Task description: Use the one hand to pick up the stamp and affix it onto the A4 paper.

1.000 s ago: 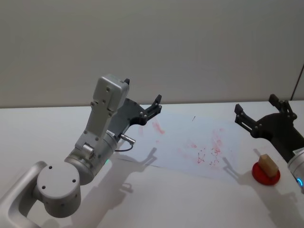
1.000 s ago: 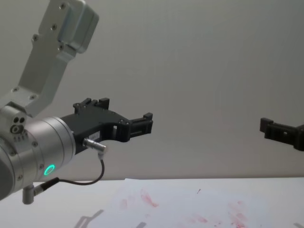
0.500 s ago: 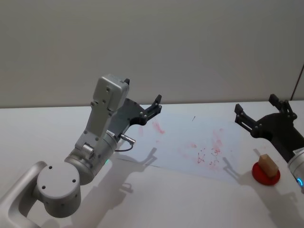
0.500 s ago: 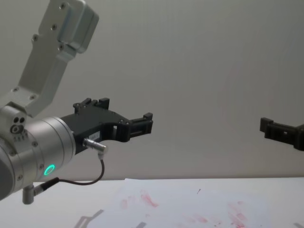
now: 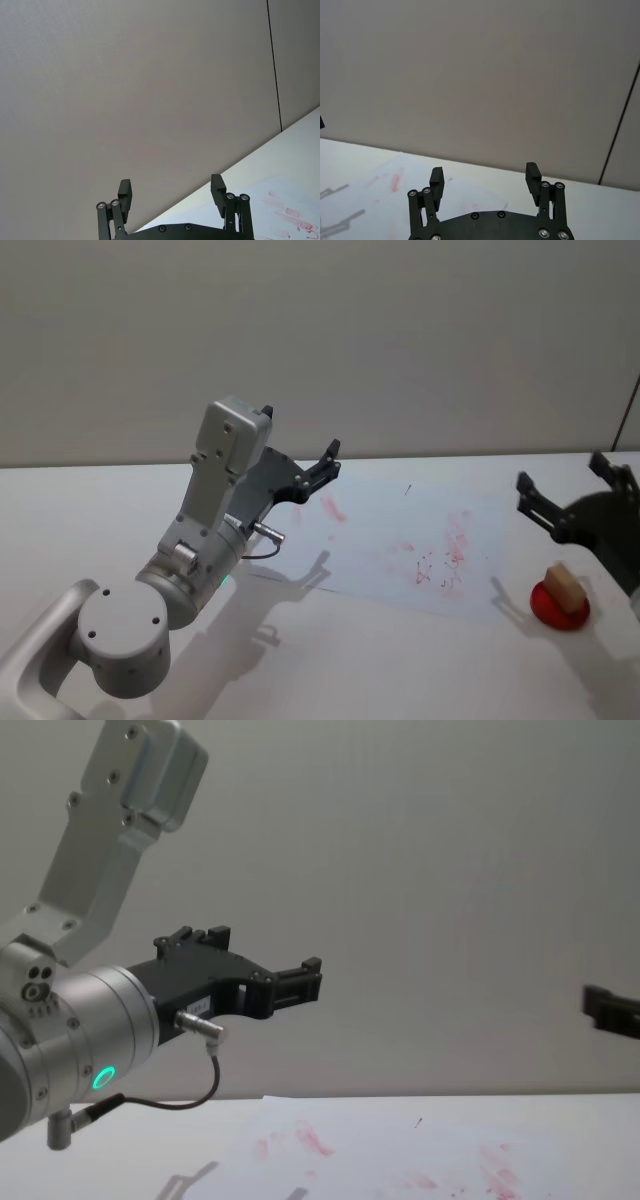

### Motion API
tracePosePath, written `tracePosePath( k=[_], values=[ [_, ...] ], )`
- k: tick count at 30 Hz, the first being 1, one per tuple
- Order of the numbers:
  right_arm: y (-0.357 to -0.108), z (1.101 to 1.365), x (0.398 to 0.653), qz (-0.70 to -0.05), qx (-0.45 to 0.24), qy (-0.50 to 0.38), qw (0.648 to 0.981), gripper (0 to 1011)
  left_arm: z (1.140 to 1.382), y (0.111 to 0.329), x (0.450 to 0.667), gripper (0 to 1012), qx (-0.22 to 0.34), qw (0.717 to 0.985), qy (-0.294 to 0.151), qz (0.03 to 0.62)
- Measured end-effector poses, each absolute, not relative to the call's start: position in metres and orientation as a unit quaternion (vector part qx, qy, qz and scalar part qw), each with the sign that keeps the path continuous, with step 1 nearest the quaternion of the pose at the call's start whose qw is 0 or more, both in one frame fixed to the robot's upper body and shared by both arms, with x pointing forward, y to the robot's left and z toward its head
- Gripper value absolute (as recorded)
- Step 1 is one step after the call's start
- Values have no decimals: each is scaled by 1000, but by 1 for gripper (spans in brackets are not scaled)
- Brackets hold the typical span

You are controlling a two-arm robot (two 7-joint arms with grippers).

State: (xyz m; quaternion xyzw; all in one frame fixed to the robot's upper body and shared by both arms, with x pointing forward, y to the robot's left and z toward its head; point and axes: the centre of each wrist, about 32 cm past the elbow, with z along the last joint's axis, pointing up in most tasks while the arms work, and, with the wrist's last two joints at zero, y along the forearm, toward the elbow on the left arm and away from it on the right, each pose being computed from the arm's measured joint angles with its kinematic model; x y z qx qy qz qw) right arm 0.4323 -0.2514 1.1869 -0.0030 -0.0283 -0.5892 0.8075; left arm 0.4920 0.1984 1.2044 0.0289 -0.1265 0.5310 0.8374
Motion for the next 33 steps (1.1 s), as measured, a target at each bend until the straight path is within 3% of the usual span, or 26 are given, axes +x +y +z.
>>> tracePosePath(
  k=[14,33],
  values=[
    [-285,1180,402,-616,-75,0,784,1001,1204,198,492,1001,29,837,-126,531],
    [-290,1174,395,-591,-157,33,791,1001,1204,198,492,1001,29,837,-126,531]
  ],
)
